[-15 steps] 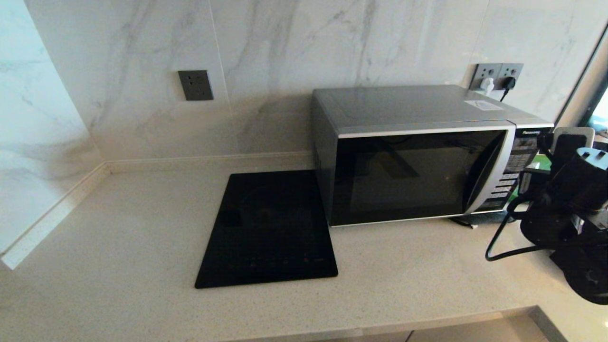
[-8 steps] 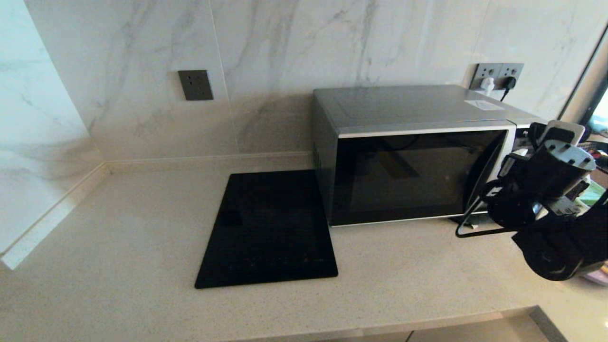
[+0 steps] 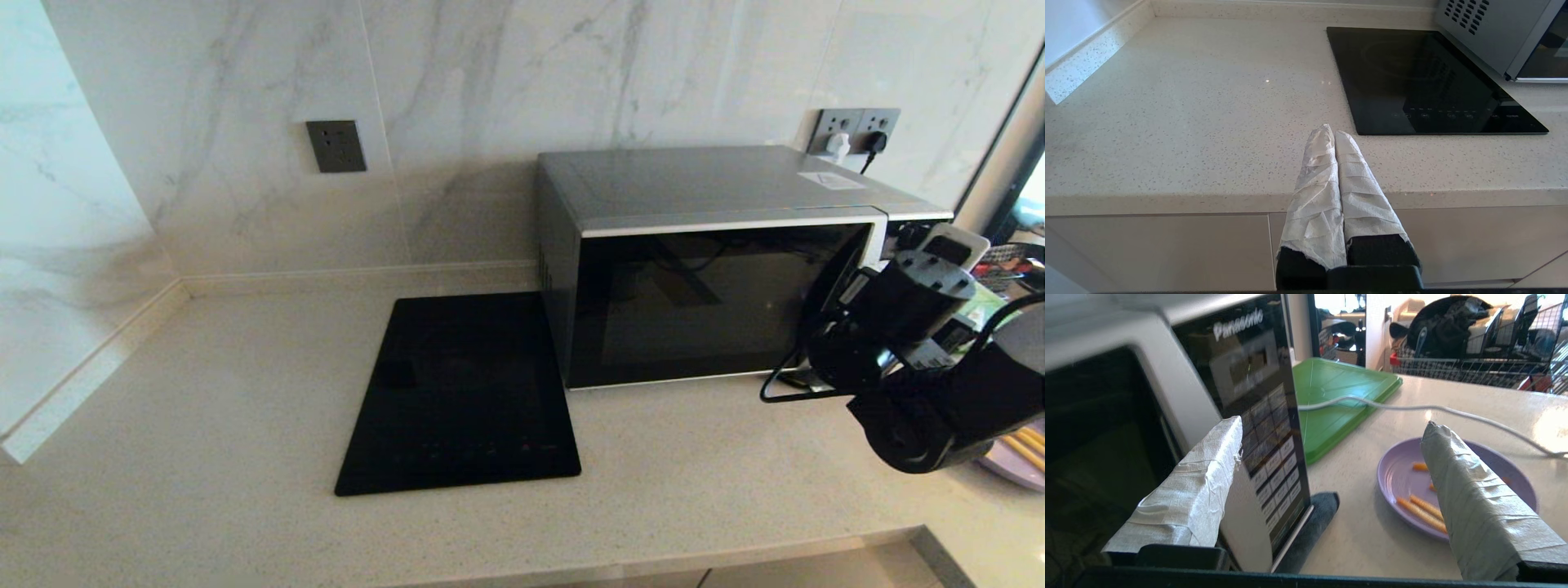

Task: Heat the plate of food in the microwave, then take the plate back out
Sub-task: Open the microwave oven

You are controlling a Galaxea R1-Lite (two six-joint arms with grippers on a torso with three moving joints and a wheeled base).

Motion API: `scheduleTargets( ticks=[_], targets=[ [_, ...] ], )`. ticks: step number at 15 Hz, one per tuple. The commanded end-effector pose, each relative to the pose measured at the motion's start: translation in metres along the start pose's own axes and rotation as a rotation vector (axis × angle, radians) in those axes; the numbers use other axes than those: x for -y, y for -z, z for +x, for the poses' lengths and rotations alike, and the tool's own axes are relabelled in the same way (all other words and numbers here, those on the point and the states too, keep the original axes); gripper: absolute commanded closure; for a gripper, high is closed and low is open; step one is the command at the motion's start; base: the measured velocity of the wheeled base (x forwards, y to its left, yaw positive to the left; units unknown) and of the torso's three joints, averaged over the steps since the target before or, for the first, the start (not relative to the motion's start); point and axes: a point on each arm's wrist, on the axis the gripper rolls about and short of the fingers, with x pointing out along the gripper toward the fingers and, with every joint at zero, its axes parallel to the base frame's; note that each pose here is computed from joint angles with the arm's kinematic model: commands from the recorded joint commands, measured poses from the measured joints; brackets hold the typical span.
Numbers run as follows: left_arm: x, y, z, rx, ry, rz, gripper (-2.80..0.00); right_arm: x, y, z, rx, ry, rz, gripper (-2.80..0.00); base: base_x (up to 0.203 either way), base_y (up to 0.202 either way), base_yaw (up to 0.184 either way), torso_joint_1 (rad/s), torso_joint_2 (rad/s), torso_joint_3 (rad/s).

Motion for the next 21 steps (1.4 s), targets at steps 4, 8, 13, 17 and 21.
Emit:
scheduleTargets(
  ticks=[4, 8, 13, 17, 21],
  targets=[
    [0.000, 0.000, 0.000, -0.001, -0.001, 0.000, 0.00, 0.002, 0.013, -0.026, -0.039, -0.056, -0.056, -2.80, 0.000, 0.000, 0.000, 0.000, 0.00, 0.000],
    [0.000, 0.000, 0.000, -0.001, -0.001, 0.000, 0.00, -0.002, 0.022, -0.034, -0.053, -0.072, -0.082, -2.80, 0.000, 0.000, 0.000, 0.000, 0.00, 0.000],
    [0.000, 0.000, 0.000, -0.001, -0.001, 0.000, 0.00, -0.014, 0.046, -0.030, -0.062, -0.069, -0.114, -2.80, 0.000, 0.000, 0.000, 0.000, 0.00, 0.000],
    [0.000, 0.000, 0.000, -0.001, -0.001, 0.000, 0.00, -0.027, 0.056, -0.023, -0.055, -0.061, -0.108, -2.80, 0.000, 0.000, 0.000, 0.000, 0.00, 0.000],
    [0.000, 0.000, 0.000, -0.001, -0.001, 0.000, 0.00, -0.029, 0.063, -0.007, -0.044, -0.025, -0.118, -2.80, 0.000, 0.000, 0.000, 0.000, 0.00, 0.000]
  ],
)
